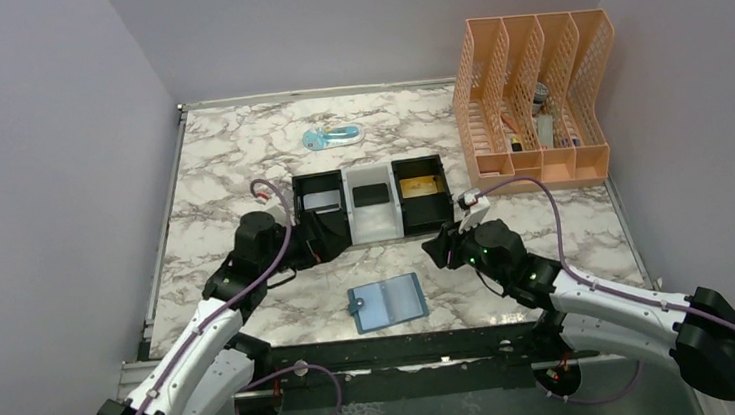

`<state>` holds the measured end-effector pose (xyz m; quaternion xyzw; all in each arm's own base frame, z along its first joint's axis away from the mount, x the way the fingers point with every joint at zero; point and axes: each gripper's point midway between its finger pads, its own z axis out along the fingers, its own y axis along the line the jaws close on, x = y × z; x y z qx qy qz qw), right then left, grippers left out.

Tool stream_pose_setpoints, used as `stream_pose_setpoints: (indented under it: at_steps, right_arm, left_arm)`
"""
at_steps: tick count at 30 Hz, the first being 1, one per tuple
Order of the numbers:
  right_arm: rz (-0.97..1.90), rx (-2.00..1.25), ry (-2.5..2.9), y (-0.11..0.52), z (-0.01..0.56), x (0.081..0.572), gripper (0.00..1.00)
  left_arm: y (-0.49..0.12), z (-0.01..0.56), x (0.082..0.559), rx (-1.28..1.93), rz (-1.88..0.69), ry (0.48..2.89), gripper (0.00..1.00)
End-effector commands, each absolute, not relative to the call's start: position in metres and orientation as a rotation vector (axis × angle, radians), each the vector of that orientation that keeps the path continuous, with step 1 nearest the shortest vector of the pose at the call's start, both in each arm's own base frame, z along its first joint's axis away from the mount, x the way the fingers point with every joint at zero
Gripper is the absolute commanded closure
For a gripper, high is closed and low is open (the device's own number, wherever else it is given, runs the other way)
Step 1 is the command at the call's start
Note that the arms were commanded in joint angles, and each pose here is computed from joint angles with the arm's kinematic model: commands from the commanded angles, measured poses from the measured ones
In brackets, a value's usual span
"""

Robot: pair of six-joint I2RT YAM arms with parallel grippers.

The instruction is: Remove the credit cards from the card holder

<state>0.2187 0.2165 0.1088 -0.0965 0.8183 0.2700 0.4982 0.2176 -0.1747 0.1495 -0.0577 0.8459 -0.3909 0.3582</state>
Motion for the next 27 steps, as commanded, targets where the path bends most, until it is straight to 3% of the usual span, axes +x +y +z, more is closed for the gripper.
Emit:
stream_pose_setpoints:
  at_steps: [1,27]
  right_arm:
    - [0.757,-0.248,2.003,0.235,0.119,0.213,0.59]
    - [0.694,-0.282,2.095,0.235,0.1,0.213,0.58]
  left_arm:
    - [-0.199,0.134,0.206,-0.054,-1.002,2.235,0.06]
    - [-0.219,0.121,0.184,0.09,-0.999,2.277,0.1]
